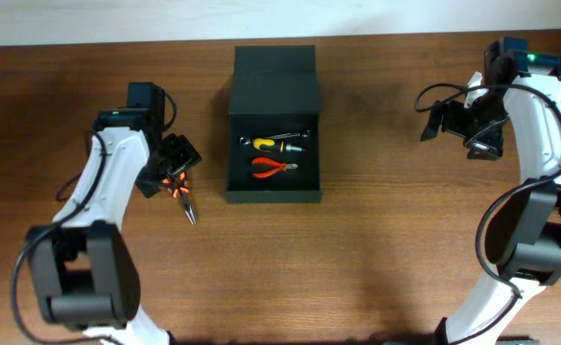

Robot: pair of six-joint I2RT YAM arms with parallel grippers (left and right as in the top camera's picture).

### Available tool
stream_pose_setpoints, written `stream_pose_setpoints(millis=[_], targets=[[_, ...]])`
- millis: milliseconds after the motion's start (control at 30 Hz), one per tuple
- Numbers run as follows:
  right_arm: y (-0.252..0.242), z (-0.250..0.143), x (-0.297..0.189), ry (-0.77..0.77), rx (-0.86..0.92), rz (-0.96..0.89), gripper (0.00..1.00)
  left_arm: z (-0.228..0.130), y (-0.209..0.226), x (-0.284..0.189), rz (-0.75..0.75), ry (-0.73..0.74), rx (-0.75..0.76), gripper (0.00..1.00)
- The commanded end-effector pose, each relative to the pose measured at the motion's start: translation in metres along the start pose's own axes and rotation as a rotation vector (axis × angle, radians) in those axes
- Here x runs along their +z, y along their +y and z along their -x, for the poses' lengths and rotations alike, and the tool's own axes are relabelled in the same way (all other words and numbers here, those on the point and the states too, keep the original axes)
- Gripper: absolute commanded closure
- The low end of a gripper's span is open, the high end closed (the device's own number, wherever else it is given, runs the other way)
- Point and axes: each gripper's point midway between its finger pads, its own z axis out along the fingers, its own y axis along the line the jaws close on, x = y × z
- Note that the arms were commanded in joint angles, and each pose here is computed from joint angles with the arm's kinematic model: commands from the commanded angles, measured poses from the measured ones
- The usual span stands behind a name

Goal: Pack container

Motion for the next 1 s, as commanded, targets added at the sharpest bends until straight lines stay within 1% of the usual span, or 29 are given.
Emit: stream_pose_setpoints(millis=[0, 67, 233, 433, 500, 600, 633, 667, 833, 900, 967], targets=[[-0.002, 0.0, 0.002, 0.004, 0.006, 0.0, 0.01, 0.003, -0.002, 0.026, 0.015, 0.017, 0.098, 0.16], [-0.003, 0.0, 0.002, 0.003, 0.006, -0.006, 0.01, 0.007, -0.004, 0.038, 0.015, 0.017, 0.149, 0.15], [-0.003, 0.0, 0.002, 0.003, 0.006, -0.007, 0.01, 0.006, -0.002, 0.062, 0.037, 0.046, 0.178, 0.16], [-0.003, 0.0, 0.002, 0.003, 0.005, -0.007, 0.01, 0.002, 0.001, 0.083, 0.053, 0.085, 0.252, 0.2], [-0.003, 0.0, 0.002, 0.002, 0.005, -0.007, 0.01, 0.0, 0.002, 0.085, 0.057, 0.094, 0.251, 0.23], [-0.003, 0.001, 0.002, -0.001, 0.005, -0.007, 0.01, 0.0, 0.002, 0.085, 0.056, 0.094, 0.251, 0.24], [-0.003, 0.001, 0.002, -0.001, 0.005, -0.006, 0.01, 0.0, 0.002, 0.085, 0.056, 0.095, 0.25, 0.27], [-0.003, 0.001, 0.002, -0.002, 0.005, -0.007, 0.01, -0.001, 0.002, 0.085, 0.056, 0.098, 0.25, 0.28], [-0.005, 0.002, 0.002, -0.007, 0.004, -0.017, 0.01, -0.001, 0.002, 0.085, 0.056, 0.099, 0.251, 0.31], [-0.006, 0.002, 0.002, -0.008, 0.004, -0.026, 0.01, -0.001, 0.002, 0.085, 0.056, 0.099, 0.251, 0.31], [-0.008, 0.002, 0.002, -0.009, 0.004, -0.035, 0.01, -0.002, 0.003, 0.085, 0.057, 0.102, 0.256, 0.27]])
